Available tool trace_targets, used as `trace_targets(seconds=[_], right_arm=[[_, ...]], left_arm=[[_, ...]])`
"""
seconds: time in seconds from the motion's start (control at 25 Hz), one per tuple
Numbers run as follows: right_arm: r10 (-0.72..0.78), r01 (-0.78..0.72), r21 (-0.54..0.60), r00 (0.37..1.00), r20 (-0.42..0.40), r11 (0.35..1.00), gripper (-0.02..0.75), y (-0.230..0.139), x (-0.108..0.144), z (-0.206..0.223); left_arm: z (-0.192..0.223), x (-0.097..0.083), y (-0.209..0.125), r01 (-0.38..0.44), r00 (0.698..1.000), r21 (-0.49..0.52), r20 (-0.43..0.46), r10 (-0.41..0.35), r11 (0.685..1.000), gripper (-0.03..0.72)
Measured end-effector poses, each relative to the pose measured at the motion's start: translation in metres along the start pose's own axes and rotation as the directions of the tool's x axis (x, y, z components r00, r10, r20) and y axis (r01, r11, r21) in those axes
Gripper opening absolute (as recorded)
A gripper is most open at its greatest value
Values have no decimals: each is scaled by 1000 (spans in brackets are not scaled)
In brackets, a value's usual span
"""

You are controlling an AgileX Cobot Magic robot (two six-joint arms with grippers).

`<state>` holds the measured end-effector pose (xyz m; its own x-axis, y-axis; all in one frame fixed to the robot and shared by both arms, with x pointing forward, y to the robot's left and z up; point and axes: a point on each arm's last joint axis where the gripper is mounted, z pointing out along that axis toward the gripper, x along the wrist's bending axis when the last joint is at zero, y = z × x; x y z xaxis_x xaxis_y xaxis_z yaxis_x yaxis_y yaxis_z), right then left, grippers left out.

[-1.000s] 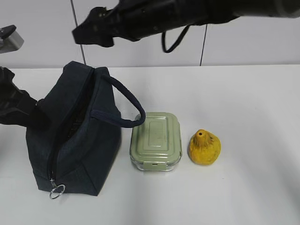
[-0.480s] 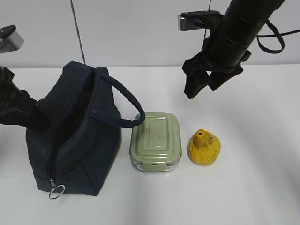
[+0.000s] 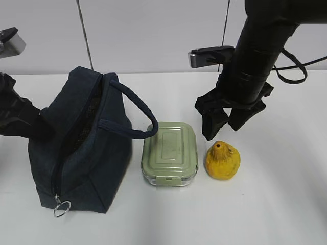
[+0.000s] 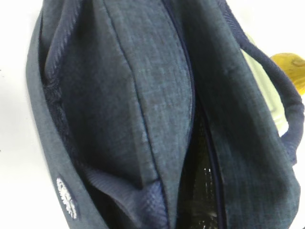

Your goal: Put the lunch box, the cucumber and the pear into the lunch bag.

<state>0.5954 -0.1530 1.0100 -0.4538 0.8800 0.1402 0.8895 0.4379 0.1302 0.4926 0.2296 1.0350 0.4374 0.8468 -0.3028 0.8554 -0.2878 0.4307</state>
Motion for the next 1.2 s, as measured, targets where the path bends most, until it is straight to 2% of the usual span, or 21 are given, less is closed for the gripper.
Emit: trace_targets(seconds=[0.28,0.36,0.48,0.52,0.6,0.72,0.84,0.96,1.08,1.2], right_arm=[[18,-18,102,1000,5,995,523,4,-6,41],[9,-12,114,1000,27,993,459,4,-9,46],[-2,-4,116,999,48,993,276,4,-11,45],[-7,1,111,998,57,994,241,4,-11,43],[-10,3,101,998,62,995,204,4,-11,40],[-6,3,61,999,50,998,192,5,-8,29],[-20,22,-46,999,33,999,191,8,0,-7],[-65,57,-219,997,-31,974,191,11,16,-58],[-192,105,-397,964,-186,912,190,15,41,-103],[-350,155,-542,894,-279,826,190,22,69,-127]], left_arm=[[0,0,0,0,1000,1,0,0,1000,2],[0,0,0,0,1000,0,0,0,1000,2],[0,0,0,-1,1000,1,0,1,1000,2],[0,0,0,-1,1000,1,0,1,1000,2],[0,0,0,-1,1000,1,-1,1,1000,2],[0,0,0,-1,1000,2,-1,1,1000,2],[0,0,0,-1,1000,2,-1,1,1000,2],[0,0,0,-1,1000,2,-1,1,1000,2],[0,0,0,-1,1000,2,-1,1,1000,2],[0,0,0,-1,1000,2,0,1,1000,2]])
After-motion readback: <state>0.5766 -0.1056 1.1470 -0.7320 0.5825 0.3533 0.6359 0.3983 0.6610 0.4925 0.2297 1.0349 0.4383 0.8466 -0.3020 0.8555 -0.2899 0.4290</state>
